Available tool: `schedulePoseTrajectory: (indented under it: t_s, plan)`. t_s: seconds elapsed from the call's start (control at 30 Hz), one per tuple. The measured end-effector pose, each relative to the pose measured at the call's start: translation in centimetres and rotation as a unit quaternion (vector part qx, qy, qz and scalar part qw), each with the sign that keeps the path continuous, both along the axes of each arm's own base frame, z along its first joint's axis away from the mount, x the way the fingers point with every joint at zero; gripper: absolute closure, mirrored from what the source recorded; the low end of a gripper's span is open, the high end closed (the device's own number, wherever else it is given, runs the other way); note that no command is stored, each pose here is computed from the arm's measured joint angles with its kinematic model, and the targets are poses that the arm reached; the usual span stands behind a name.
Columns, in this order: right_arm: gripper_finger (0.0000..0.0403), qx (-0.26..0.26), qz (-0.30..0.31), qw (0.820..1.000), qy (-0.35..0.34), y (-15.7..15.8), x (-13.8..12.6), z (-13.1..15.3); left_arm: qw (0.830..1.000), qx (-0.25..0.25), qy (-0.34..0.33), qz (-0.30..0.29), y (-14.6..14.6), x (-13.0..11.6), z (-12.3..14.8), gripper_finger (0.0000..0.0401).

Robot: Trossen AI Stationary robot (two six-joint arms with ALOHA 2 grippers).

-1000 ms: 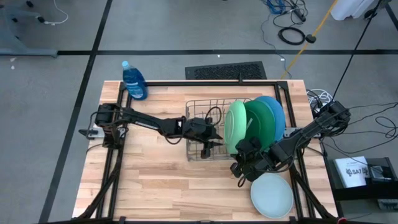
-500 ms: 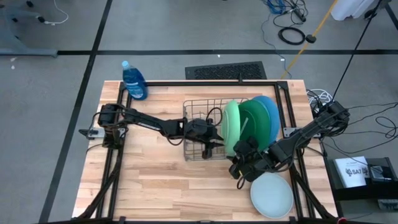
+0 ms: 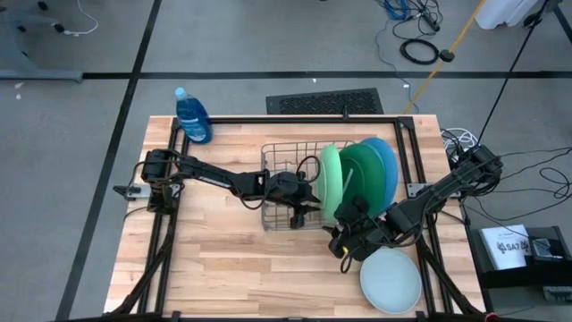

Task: Sort dishes
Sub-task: Put the light green plate into the dish rack

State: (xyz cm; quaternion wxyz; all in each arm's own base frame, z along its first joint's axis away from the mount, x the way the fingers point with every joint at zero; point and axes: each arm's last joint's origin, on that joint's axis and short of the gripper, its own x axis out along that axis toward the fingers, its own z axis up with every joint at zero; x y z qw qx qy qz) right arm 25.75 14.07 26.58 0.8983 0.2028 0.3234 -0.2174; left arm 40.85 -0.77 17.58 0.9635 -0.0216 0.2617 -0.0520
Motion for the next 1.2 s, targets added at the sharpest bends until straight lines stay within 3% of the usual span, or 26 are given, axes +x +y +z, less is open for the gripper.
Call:
schedulePoseTrajectory:
  t_s: [0.37,1.2]
  plan:
    - [0.0220,-0.055,0.055,0.997,0.022,0.0,0.0,0.4,1.000,-0.001,0.001,-0.003,0.0,0.0,0.0,0.0274]
    - [0.0220,-0.121,0.100,0.984,0.082,-0.7,-1.1,7.5,1.000,-0.005,0.005,-0.010,-0.1,-0.1,-0.1,0.0274]
